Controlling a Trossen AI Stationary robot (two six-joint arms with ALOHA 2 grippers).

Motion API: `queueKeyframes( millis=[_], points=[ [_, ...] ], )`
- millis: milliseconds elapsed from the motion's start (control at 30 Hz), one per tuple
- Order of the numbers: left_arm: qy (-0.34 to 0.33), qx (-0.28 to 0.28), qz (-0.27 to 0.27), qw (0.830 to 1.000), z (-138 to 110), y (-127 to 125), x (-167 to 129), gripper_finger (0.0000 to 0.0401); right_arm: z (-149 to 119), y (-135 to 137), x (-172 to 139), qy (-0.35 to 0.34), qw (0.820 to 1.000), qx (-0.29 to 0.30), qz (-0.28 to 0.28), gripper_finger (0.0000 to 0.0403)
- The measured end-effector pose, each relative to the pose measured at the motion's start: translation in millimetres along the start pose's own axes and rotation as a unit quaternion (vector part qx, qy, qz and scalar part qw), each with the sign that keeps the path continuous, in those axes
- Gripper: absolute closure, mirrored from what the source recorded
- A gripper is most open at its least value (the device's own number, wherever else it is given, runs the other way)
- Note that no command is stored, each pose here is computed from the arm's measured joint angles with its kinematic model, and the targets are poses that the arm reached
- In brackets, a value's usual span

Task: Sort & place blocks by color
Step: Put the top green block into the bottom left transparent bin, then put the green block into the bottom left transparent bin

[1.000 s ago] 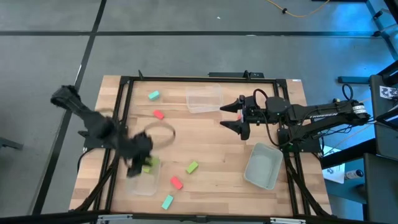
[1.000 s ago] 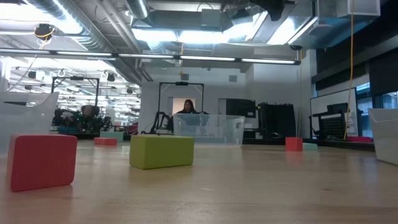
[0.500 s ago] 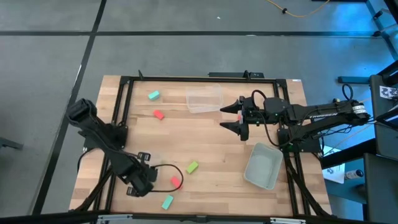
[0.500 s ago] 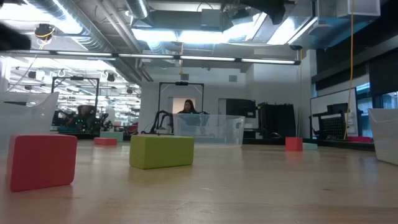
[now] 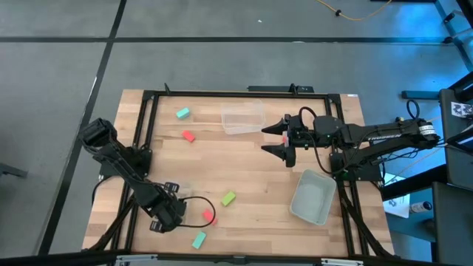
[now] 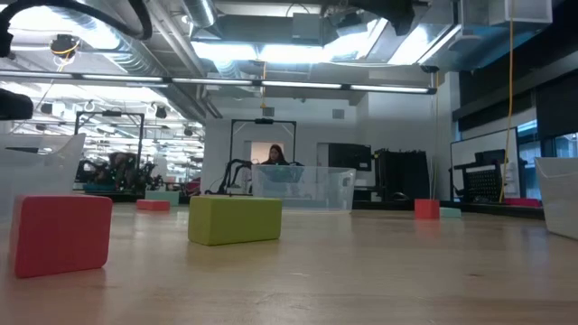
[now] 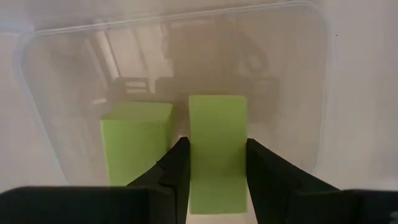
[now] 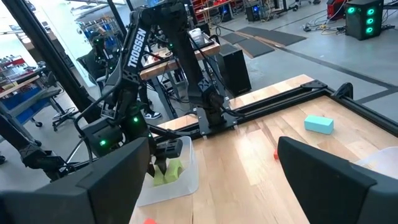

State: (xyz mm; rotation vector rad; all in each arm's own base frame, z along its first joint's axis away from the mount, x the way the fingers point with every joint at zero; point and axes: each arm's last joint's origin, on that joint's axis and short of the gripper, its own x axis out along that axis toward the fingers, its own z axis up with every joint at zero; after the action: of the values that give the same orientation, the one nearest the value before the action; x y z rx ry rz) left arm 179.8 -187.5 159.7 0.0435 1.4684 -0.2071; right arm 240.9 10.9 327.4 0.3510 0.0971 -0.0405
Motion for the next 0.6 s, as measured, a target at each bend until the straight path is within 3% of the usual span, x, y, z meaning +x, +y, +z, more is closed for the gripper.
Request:
queueKeyframes(
  millis=[267,433,600],
  points=[
    [0.014,-0.007,-0.009,1.0,0,2,0,0.0235,0,0,0,0.0,1.0,0.0,0.0,0.0044],
    [0.039,-0.025,-0.04,0.998,2,8,-2,0.0228,0,0,0,-0.001,1.0,0.0,0.0,0.0044],
    [0.014,-0.032,-0.074,0.997,3,20,-26,0.0226,0,0,0,-0.001,1.0,0.0,0.0,0.0044]
  ],
)
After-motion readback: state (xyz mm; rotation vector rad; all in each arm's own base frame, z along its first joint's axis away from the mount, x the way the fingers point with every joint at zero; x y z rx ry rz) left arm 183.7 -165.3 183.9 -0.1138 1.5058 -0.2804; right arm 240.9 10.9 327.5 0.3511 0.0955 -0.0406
